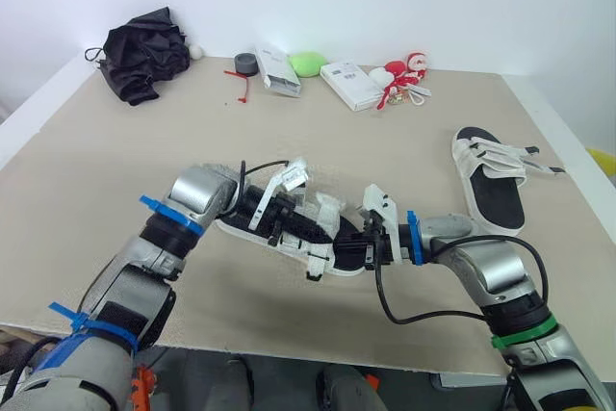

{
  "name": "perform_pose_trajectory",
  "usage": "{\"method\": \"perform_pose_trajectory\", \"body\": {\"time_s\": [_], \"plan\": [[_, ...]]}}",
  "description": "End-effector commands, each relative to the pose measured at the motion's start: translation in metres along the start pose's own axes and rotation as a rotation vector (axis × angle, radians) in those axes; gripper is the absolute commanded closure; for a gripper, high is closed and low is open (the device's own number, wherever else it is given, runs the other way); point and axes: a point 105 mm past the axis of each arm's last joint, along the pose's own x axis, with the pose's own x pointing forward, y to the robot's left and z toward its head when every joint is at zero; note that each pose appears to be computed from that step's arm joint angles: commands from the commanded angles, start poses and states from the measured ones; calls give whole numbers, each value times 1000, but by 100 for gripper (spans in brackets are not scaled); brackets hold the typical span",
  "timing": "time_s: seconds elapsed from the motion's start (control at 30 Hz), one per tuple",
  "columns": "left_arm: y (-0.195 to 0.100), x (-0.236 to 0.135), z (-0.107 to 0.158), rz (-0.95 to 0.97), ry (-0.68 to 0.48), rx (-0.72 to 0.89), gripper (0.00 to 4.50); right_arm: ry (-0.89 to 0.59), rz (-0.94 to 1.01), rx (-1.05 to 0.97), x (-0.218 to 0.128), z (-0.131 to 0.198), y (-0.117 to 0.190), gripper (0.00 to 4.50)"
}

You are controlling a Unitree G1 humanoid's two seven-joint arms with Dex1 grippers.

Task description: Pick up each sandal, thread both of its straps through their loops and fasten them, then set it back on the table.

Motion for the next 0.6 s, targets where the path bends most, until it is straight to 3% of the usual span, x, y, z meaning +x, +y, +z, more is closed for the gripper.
{"method": "perform_pose_trajectory", "body": {"time_s": [0.03,0.17,0.27,0.3,0.33,0.43,0.6], "plan": [[5,1,-12,42,50,11,444,52,6,47,4,-17,2,450],[4,-2,-1,45,-4,15,444,52,4,47,3,-16,2,450],[3,-3,3,47,-17,32,369,52,4,46,3,-16,1,450],[4,-3,6,60,-33,34,334,52,4,46,3,-16,1,450],[4,-4,9,60,-45,35,265,51,5,46,3,-16,1,450],[-1,-7,19,53,-95,37,187,49,6,45,4,-15,1,450],[-15,-20,20,25,-98,57,187,47,8,44,5,-15,1,450]]}}
